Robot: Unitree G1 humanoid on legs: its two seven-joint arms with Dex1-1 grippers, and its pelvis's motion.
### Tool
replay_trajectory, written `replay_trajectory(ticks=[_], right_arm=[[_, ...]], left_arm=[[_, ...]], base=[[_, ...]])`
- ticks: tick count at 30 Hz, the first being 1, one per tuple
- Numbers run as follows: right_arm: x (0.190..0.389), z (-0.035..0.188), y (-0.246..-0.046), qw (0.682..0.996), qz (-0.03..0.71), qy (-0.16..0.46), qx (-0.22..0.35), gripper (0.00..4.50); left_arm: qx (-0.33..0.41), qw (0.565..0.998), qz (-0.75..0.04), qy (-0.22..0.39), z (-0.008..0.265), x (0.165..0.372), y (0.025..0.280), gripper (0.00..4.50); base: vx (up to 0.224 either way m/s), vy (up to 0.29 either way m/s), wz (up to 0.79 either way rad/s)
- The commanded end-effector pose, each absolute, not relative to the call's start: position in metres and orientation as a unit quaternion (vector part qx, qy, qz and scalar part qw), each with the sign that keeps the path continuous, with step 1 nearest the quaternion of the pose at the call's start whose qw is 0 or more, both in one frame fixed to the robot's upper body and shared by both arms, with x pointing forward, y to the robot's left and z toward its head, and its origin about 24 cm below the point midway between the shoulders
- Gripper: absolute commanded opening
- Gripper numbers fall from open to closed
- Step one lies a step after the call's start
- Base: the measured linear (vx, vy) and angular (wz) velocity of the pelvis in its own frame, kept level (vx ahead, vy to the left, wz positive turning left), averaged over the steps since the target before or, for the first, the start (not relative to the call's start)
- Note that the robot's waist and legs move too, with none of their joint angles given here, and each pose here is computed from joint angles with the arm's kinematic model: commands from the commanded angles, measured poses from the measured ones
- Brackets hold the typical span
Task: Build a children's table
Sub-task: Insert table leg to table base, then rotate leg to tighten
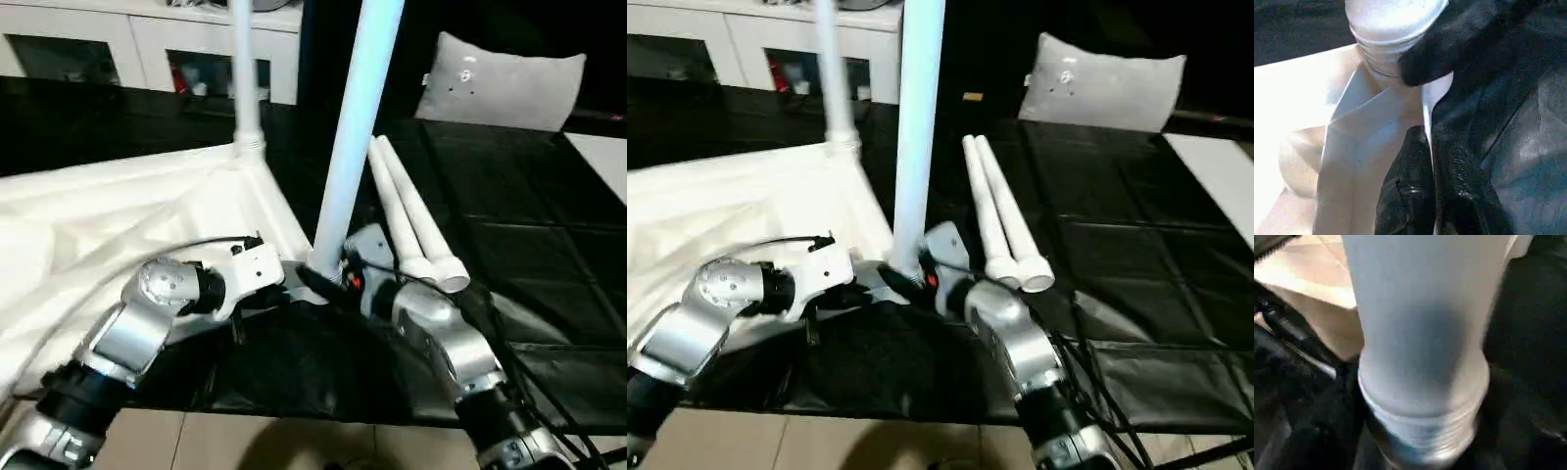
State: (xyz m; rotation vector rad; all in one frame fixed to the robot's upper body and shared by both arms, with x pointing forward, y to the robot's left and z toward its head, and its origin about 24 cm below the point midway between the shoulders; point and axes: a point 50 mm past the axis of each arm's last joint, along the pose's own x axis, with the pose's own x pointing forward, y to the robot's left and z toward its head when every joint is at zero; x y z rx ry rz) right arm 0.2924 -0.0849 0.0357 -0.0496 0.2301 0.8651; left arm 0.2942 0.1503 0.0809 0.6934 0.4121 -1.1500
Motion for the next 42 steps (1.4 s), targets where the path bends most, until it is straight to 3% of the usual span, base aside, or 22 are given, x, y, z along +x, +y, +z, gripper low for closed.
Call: replay_trajectory(ticks=[1,8,12,16,25,42], right_arm=[[0.288,0.026,-0.101,0.904,0.405,0.132,-0.039,3.88],[0.278,0.035,-0.112,0.889,0.447,0.086,-0.045,4.46],[0.27,0.046,-0.122,0.861,0.502,0.082,-0.031,4.46],[0.272,0.051,-0.123,0.853,0.514,0.078,-0.036,4.46],[0.275,0.053,-0.109,0.804,0.583,0.106,-0.051,4.46],[0.275,0.052,-0.105,0.779,0.615,0.122,-0.028,3.21]], left_arm=[[0.334,0.759,-0.53,0.179,0.089,0.298,0.155,0.0],[0.316,0.729,-0.581,0.176,0.083,0.3,0.157,0.0],[0.314,0.7,-0.614,0.184,0.08,0.299,0.157,0.0],[0.311,0.686,-0.631,0.186,0.078,0.297,0.157,0.0],[0.322,0.632,-0.68,0.187,0.078,0.288,0.156,0.0],[0.333,0.619,-0.686,0.187,0.08,0.288,0.157,0.0]], base=[[0.0,0.0,0.0],[0.0,0.0,0.0],[0.0,0.0,0.0],[0.0,0.0,0.0],[0.0,0.0,0.0],[0.0,0.0,0.0]])
